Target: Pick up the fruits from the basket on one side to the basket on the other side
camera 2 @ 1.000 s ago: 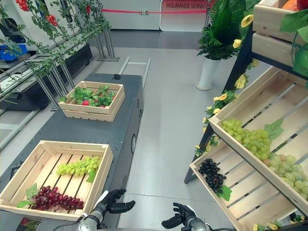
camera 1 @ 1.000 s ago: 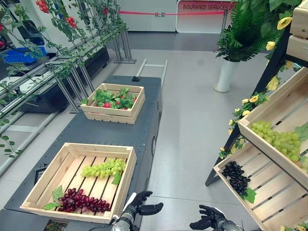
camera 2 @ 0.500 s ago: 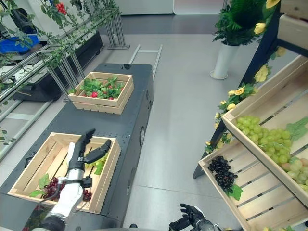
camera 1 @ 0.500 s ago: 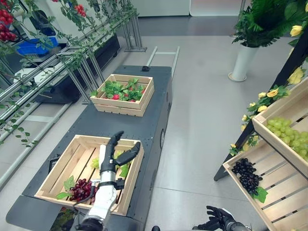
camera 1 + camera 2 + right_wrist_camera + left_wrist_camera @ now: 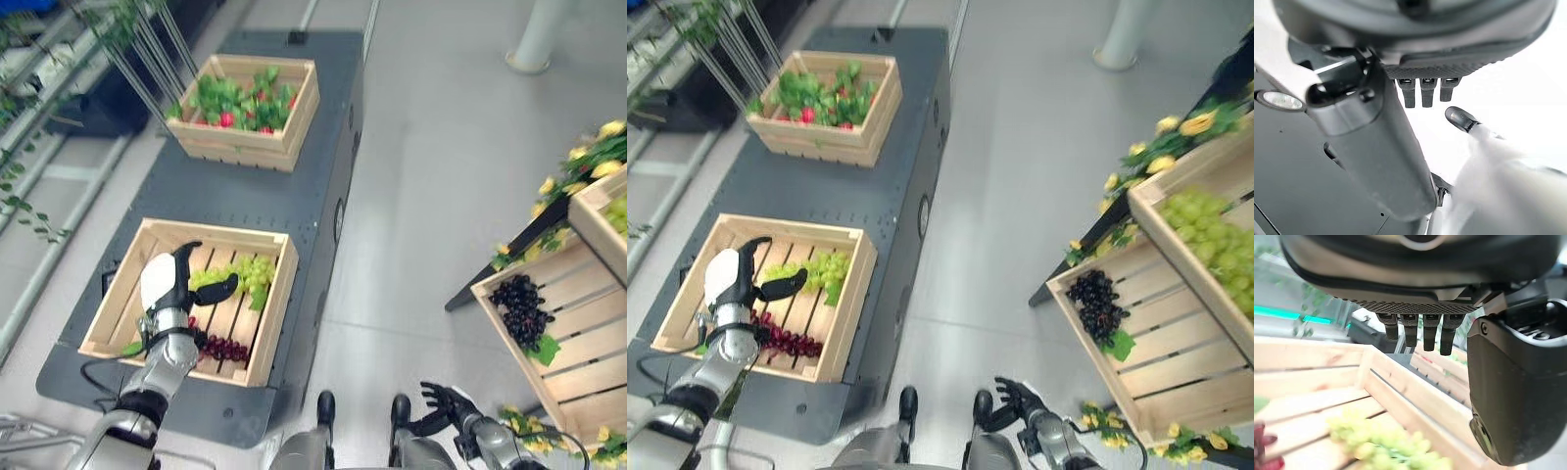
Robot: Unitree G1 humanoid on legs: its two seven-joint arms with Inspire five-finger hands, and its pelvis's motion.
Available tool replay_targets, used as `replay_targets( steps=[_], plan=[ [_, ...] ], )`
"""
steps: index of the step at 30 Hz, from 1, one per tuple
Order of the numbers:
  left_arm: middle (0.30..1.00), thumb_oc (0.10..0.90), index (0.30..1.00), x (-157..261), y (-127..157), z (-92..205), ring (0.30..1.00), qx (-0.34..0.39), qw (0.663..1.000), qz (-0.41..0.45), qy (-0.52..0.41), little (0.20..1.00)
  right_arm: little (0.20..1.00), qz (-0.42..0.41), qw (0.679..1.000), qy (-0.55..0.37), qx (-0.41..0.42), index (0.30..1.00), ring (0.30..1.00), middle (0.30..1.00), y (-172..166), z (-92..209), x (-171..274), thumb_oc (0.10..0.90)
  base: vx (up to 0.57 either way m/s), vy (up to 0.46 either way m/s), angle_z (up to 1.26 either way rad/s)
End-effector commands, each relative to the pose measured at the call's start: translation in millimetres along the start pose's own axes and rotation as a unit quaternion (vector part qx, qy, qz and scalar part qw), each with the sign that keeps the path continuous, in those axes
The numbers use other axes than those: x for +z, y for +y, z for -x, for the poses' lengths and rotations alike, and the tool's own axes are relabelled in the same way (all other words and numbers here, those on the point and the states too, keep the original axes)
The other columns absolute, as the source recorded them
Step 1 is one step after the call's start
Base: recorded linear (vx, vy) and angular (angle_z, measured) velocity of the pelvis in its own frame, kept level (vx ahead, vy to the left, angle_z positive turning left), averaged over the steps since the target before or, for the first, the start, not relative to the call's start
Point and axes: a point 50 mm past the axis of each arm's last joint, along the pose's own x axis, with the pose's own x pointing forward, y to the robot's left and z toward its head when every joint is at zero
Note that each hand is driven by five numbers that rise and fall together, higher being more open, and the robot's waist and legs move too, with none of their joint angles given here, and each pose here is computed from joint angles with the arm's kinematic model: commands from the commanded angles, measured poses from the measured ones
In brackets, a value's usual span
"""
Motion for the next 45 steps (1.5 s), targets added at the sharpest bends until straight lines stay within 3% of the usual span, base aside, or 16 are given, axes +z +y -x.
replay_targets(
  steps=[1, 6, 10, 17, 25, 30, 45],
  plan=[
    [0.900, 0.800, 0.900, 15, 73, -53, 0.900, 0.140, 0.985, -0.101, -0.027, 0.900, 0.900, -0.002, 0.994, -0.105, -0.016, 0.900, 0.900, 0.900, -9, -4, 45, 0.800, -0.15, 0.113, 0.02],
    [0.900, 0.800, 0.900, 15, 92, -67, 0.900, 0.153, 0.972, -0.176, -0.006, 0.900, 0.900, 0.006, 0.991, -0.129, -0.036, 0.900, 0.900, 0.900, -22, -7, 67, 0.800, -0.08, 0.101, 0.09],
    [0.900, 0.800, 0.900, 17, 123, -82, 0.900, 0.172, 0.955, -0.242, 0.009, 0.900, 0.900, 0.008, 0.989, -0.133, -0.061, 0.900, 0.900, 0.900, -39, -6, 78, 0.800, -0.03, 0.093, 0.13],
    [0.900, 0.800, 0.900, 31, 142, -90, 0.900, 0.212, 0.959, -0.190, -0.008, 0.900, 0.900, 0.013, 0.988, -0.140, -0.066, 0.900, 0.900, 0.900, -44, -5, 84, 0.800, 0.01, 0.046, 0.04],
    [0.900, 0.800, 0.900, 26, 140, -89, 0.900, 0.175, 0.950, -0.259, -0.006, 0.900, 0.900, 0.013, 0.985, -0.163, -0.061, 0.900, 0.900, 0.900, -42, -3, 88, 0.800, 0.00, 0.006, 0.01],
    [0.900, 0.800, 0.900, 21, 138, -89, 0.900, 0.119, 0.927, -0.355, -0.012, 0.900, 0.900, 0.027, 0.983, -0.170, -0.056, 0.900, 0.900, 0.900, -45, -3, 98, 0.800, 0.00, 0.007, 0.00],
    [0.900, 0.800, 0.900, 10, 168, -88, 0.900, 0.151, 0.885, -0.439, 0.025, 0.900, 0.900, 0.022, 0.986, -0.150, -0.065, 0.900, 0.900, 0.900, -52, 0, 83, 0.800, 0.01, -0.012, 0.04]
  ],
)
